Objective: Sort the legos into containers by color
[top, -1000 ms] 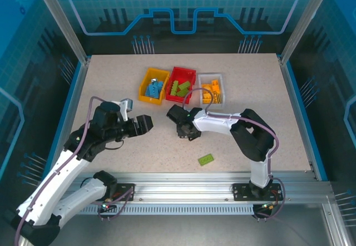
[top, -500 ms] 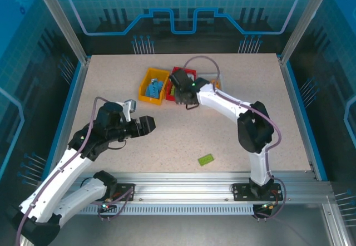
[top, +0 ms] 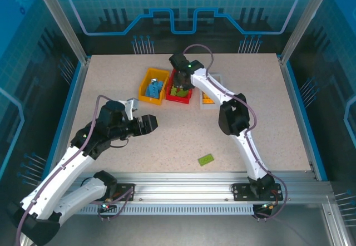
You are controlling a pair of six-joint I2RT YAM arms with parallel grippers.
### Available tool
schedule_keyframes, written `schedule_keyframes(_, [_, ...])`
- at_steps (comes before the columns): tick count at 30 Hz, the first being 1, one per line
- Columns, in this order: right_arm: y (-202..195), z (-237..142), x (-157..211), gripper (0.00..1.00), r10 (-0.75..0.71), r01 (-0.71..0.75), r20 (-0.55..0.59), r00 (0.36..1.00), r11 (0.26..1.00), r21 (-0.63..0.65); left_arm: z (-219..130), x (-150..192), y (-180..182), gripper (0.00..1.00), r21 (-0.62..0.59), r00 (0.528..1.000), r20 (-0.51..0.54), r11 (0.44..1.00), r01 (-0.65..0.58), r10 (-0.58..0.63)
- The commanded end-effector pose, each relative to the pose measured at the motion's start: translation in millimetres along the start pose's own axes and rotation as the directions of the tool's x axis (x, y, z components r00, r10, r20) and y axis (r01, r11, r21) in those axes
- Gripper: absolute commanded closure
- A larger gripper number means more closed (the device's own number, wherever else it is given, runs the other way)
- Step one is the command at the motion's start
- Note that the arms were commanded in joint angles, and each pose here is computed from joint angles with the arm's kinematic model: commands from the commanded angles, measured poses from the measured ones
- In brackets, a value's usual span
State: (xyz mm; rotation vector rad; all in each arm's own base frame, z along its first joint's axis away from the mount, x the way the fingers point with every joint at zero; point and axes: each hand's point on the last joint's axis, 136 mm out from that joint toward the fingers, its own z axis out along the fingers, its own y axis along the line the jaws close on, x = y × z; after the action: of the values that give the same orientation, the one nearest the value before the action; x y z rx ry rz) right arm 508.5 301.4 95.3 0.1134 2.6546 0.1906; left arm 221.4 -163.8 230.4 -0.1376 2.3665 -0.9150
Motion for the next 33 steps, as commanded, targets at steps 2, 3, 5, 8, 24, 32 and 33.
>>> schedule_keyframes(2, [3, 4, 5, 0.57, -0.019, 0.018, -0.055, 0.998, 1.000, -0.018, 1, 4, -6, 0.20, 0.031, 1.000, -0.017, 1.000, -0.004, 0.005])
schedule_keyframes(3, [4, 4, 4, 0.52, -0.019, 0.018, -0.053, 0.998, 1.000, -0.023, 1, 4, -6, 0.20, 0.032, 1.000, -0.018, 0.999, -0.004, 0.005])
schedule_keyframes(5, [5, 1, 3, 0.47, -0.016, 0.015, -0.048, 0.999, 0.999, -0.029, 1, 5, -6, 0.20, 0.033, 1.000, -0.020, 0.999, -0.004, 0.005])
schedule_keyframes(8, [8, -12, -4, 0.43, -0.016, 0.015, -0.028, 0.999, 0.999, -0.046, 1, 5, -6, 0.20, 0.033, 1.000, -0.022, 0.999, -0.004, 0.005])
schedule_keyframes(24, [-47, -241, 5, 0.41, 0.007, 0.057, 0.351, 0.936, 0.984, -0.170, 75, 82, -39, 0.16, 0.071, 0.857, -0.262, 0.895, -0.441, 0.443])
schedule_keyframes(32, [-106, -320, 112, 0.28, -0.020, 0.173, 0.328, 0.945, 0.878, -0.447, 140, 153, -58, 0.16, 0.148, 0.520, -0.412, 0.618, -0.772, 0.748])
schedule_keyframes(33, [-111, -330, 126, 0.28, -0.026, 0.179, 0.315, 0.949, 0.865, -0.468, 148, 160, -58, 0.16, 0.158, 0.482, -0.443, 0.594, -0.788, 0.756])
